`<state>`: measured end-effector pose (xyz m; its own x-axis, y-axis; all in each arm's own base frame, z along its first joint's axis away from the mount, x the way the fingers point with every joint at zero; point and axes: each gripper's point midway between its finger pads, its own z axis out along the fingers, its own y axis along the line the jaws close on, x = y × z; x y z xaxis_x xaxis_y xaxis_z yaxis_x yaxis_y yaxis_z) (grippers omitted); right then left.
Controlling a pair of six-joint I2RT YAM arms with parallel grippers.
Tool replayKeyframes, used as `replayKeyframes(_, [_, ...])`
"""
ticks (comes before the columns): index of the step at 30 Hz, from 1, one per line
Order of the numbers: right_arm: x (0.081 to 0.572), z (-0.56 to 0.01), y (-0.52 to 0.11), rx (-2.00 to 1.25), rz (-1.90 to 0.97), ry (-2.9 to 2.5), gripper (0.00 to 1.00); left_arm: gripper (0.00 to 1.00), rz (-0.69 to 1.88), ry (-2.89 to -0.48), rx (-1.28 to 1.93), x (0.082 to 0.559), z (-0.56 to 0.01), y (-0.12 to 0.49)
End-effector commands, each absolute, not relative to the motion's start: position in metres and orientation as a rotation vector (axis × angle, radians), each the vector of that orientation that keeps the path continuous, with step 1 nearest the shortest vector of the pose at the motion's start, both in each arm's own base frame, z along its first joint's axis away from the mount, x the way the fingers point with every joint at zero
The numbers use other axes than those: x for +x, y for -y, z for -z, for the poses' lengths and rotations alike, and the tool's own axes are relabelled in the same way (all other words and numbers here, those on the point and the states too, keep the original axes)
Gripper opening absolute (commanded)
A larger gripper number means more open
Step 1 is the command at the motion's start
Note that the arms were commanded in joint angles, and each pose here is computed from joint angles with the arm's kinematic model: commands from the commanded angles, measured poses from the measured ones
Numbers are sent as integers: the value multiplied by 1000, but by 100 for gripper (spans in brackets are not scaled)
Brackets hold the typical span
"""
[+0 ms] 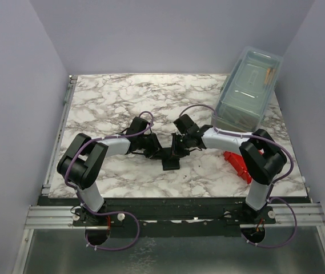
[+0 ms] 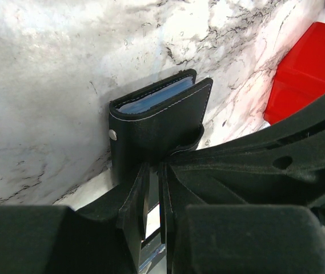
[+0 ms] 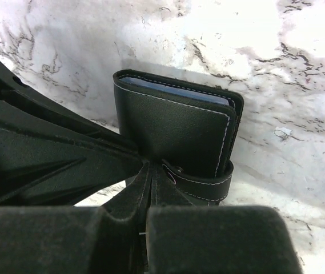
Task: Put the credit cards into the card holder
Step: Close the card holder at the center of the board.
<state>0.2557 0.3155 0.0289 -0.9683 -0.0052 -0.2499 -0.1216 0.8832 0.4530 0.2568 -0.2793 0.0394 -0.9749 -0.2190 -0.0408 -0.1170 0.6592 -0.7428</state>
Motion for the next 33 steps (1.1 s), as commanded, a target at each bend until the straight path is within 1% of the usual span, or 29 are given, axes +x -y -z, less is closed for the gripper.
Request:
replayKeyframes(1, [252, 27, -284, 3, -611, -2901, 0, 19, 1182, -2804, -284, 242, -25, 276])
replayKeyframes(8, [257, 53, -261, 87, -774, -2905, 0, 19, 1189, -2797, -275, 241, -28, 276])
replayKeyframes(12, [252, 72, -258, 118, -943, -2885, 0, 19, 1189, -2785, -252, 239, -30, 274])
replayKeyframes(17, [242, 101, -254, 191, -955, -2944, 0, 22, 1211, -2756, -203, 240, -40, 275])
replayKeyframes(21, [220, 115, -247, 296, -1005, -2979, 0, 23, 1207, -2731, -174, 244, -50, 273])
replayKeyframes(23, [213, 117, -246, 289, -1023, -2997, 0, 25, 1201, -2715, -159, 246, -56, 271])
replayKeyframes(26, [226, 98, -252, 218, -1041, -2961, 0, 28, 1193, -2704, -146, 249, -64, 266])
replayKeyframes(29, [257, 55, -263, 116, -1023, -2879, 1, 35, 1181, -2656, -147, 259, -81, 253])
replayKeyframes(31, [274, 22, -270, 37, -1013, -2825, 5, 39, 1148, -2624, -161, 268, -90, 241])
replayKeyframes(33, [294, -15, -278, -34, -1006, -2762, 14, 45, 1124, -2593, -162, 274, -98, 231])
